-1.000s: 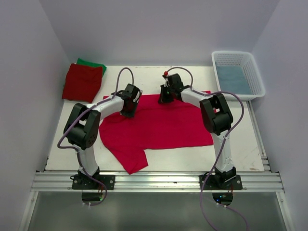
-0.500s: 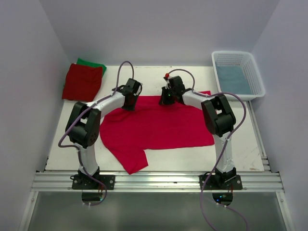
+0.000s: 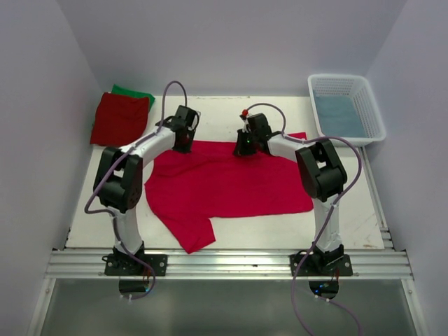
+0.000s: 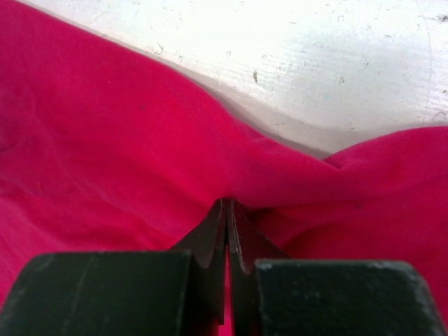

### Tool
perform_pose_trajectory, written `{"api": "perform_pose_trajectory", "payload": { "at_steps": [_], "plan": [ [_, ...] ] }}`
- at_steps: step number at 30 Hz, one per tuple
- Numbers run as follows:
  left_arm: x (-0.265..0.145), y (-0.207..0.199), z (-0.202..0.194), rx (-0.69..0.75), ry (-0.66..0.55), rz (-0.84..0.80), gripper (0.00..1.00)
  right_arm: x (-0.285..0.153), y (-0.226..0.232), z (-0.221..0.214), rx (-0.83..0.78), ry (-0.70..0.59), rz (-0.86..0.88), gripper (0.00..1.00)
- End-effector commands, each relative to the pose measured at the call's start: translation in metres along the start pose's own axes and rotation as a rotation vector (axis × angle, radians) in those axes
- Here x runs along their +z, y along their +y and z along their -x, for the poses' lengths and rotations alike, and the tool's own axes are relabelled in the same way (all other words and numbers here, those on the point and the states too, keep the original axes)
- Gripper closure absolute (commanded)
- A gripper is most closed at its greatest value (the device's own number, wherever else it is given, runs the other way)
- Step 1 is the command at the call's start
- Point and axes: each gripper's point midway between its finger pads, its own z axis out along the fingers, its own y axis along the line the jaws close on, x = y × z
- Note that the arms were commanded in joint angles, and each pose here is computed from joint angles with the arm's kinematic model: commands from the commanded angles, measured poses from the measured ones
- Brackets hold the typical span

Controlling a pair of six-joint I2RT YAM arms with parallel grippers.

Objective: Fold and stack the t-shirts
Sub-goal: Fold the flattened tshirt in 1/3 of the way

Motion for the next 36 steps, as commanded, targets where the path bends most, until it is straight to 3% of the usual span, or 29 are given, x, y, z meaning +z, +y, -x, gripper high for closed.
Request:
{"api": "perform_pose_trajectory", "payload": {
  "at_steps": [1,4,7,16,36],
  "plan": [
    [-0.051,-0.016,0.022,0.030,-0.123,-0.093,1.00,-0.006,-0.029,-0.038,0.001,0.117,-0.100,1.00],
    [-0.066,-0.037,0.005,0.078,-0.139,-0.176,1.00,-0.004,-0.030,-0.038,0.000,0.122,-0.099,1.00],
    [-0.064,-0.044,-0.022,0.115,-0.073,-0.212,1.00,-0.002,-0.030,-0.036,0.000,0.123,-0.098,1.00],
    [-0.022,-0.046,-0.084,0.142,0.144,-0.175,1.00,-0.001,-0.025,-0.025,-0.009,0.116,-0.091,1.00],
    [0.014,-0.026,-0.039,0.061,0.082,-0.068,1.00,-0.002,-0.025,-0.032,-0.014,0.128,-0.085,1.00]
  ]
}}
